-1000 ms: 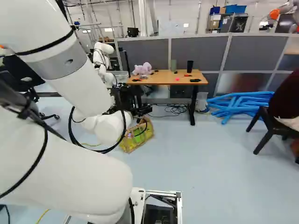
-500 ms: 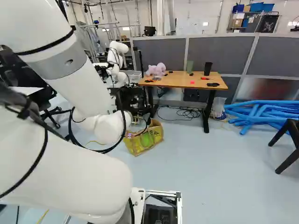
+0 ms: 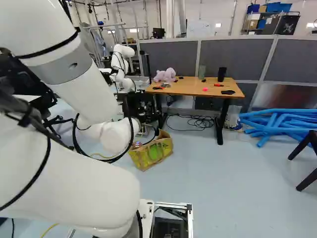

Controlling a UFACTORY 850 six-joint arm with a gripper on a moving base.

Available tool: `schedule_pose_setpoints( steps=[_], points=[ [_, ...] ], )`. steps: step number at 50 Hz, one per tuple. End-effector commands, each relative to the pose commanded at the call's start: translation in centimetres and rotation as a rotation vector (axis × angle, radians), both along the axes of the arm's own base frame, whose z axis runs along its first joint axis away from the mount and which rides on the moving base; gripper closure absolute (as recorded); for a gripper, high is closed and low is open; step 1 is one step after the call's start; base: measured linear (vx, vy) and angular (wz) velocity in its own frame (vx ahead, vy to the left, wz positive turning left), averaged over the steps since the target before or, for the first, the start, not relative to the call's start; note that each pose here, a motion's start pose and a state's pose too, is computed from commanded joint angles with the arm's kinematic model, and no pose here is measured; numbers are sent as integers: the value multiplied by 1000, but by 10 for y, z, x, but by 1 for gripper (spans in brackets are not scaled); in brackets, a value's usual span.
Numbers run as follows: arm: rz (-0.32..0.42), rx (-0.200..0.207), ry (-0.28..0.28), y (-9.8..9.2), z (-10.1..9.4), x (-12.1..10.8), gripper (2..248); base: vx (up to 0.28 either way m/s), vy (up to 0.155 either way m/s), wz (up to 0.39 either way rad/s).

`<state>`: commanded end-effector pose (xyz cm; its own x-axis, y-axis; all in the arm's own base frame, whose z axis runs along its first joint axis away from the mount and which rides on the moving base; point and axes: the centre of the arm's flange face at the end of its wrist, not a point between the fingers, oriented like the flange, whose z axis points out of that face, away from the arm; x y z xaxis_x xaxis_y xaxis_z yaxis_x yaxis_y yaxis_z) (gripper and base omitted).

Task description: Pick up the bag on the ground and place it on the table

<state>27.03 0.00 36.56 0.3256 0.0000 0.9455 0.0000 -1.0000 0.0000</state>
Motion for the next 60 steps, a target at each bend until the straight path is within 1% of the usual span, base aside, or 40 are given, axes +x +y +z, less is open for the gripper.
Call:
schedule_pose_setpoints(
  steps=[36, 60],
  points=[
    [0, 0, 0, 0, 0, 0, 3, 177, 7, -4],
    [0, 0, 0, 0, 0, 0, 3, 157, 51, -25]
  ],
)
